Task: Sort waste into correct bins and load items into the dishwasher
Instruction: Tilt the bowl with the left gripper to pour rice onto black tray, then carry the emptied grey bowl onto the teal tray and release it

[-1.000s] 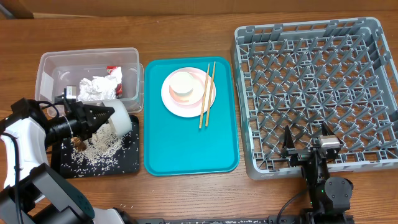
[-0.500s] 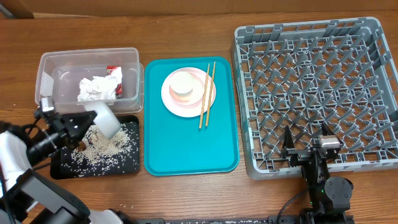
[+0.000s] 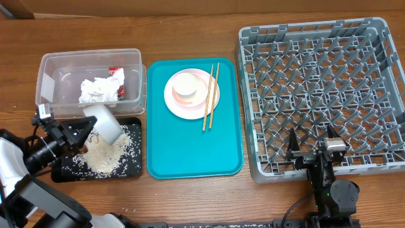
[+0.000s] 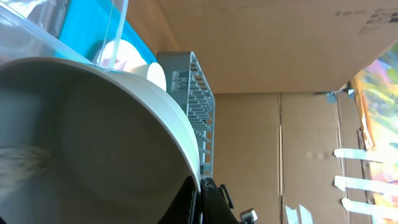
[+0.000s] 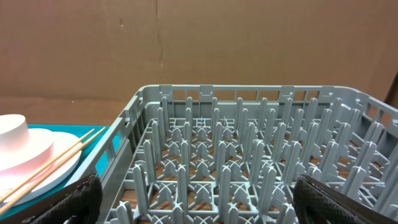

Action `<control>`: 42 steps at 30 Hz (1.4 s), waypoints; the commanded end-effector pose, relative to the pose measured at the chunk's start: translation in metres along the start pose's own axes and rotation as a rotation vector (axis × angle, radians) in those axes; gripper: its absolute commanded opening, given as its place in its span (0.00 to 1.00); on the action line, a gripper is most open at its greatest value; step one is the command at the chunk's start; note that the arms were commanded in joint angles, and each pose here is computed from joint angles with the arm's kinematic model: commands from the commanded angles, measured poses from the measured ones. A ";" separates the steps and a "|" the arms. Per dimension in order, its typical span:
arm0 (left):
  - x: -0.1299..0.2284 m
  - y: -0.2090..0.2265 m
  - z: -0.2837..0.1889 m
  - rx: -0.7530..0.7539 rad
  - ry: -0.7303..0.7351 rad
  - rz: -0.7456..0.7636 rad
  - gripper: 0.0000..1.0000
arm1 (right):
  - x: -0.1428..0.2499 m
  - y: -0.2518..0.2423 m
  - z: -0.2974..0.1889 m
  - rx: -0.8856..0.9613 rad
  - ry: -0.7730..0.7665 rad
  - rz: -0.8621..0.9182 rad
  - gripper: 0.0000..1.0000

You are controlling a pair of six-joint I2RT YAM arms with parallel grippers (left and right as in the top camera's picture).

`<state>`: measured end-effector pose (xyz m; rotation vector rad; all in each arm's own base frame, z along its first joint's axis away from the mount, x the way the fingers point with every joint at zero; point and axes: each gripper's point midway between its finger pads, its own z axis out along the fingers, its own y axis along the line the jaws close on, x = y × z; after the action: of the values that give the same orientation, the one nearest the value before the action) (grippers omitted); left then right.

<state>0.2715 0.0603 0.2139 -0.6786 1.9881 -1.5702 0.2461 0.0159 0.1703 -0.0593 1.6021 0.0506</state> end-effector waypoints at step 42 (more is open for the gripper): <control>0.011 -0.047 0.056 0.020 0.195 0.158 0.04 | 0.003 0.000 0.000 -0.002 0.001 -0.001 1.00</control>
<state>0.2953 0.0171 0.2288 -0.4459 2.0711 -1.6214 0.2461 0.0159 0.1702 -0.0593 1.6025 0.0506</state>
